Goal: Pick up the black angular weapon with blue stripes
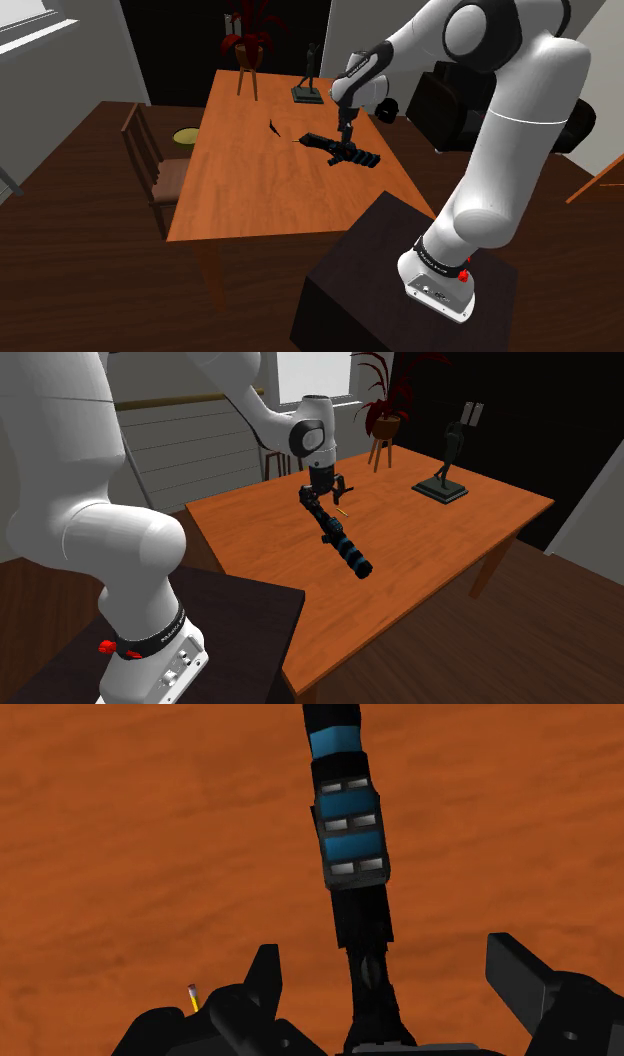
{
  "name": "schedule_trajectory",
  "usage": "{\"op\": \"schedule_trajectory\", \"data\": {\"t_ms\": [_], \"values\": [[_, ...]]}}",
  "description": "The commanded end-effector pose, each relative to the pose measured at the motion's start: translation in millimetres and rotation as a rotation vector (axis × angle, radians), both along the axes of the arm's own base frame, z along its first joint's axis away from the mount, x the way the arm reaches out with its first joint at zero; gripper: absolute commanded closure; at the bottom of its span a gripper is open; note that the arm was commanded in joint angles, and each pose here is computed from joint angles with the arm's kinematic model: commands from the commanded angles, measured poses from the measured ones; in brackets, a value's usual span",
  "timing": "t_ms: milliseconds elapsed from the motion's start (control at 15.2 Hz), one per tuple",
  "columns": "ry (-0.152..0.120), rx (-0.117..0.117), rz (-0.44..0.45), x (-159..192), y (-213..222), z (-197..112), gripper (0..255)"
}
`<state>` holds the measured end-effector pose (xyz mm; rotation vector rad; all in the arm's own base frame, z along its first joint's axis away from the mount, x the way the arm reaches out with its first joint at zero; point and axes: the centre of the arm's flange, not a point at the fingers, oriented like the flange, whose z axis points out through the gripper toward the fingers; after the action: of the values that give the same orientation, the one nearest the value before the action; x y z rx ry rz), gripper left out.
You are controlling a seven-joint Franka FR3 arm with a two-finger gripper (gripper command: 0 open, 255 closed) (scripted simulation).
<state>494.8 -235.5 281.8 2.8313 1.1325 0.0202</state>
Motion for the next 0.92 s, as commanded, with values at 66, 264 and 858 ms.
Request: {"op": "schedule_trajectory", "data": {"t_ms": [66,264,858], "values": [[0.001,-0.002,0.024,7.3,-6.1,-22.7,0],[0.001,-0.002,0.024,7.3,-6.1,-38.6,0],[0.001,-0.002,0.024,6.6,-5.4,-51.6,255]]}}
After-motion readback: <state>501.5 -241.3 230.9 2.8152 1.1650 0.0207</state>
